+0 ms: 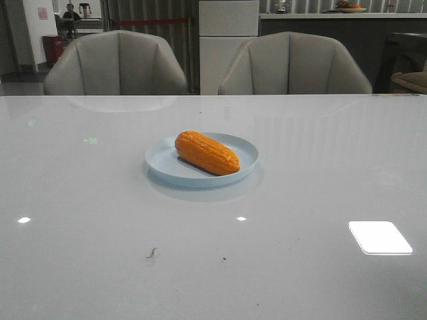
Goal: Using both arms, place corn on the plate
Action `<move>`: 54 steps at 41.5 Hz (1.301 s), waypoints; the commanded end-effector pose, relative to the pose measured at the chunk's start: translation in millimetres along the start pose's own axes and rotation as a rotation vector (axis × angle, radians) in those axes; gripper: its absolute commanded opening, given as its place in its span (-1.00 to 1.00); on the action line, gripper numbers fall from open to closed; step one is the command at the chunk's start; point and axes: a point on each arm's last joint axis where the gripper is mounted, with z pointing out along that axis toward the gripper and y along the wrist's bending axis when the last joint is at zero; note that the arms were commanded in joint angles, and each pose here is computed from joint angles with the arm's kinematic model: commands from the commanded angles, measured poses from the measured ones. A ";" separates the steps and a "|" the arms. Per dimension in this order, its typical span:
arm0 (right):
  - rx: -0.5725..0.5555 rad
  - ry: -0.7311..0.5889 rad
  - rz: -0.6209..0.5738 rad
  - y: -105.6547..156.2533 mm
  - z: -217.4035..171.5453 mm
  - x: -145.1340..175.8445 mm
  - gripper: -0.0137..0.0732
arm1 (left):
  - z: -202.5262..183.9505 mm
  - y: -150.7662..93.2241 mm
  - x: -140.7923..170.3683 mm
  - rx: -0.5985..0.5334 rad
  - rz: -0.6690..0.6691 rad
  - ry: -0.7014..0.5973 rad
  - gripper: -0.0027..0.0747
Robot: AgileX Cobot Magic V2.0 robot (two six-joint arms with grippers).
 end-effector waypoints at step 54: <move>0.025 -0.248 -0.012 0.2 -26.4 3.3 0.75 | 0.4 0.8 12.7 -0.005 -0.008 0.034 -0.68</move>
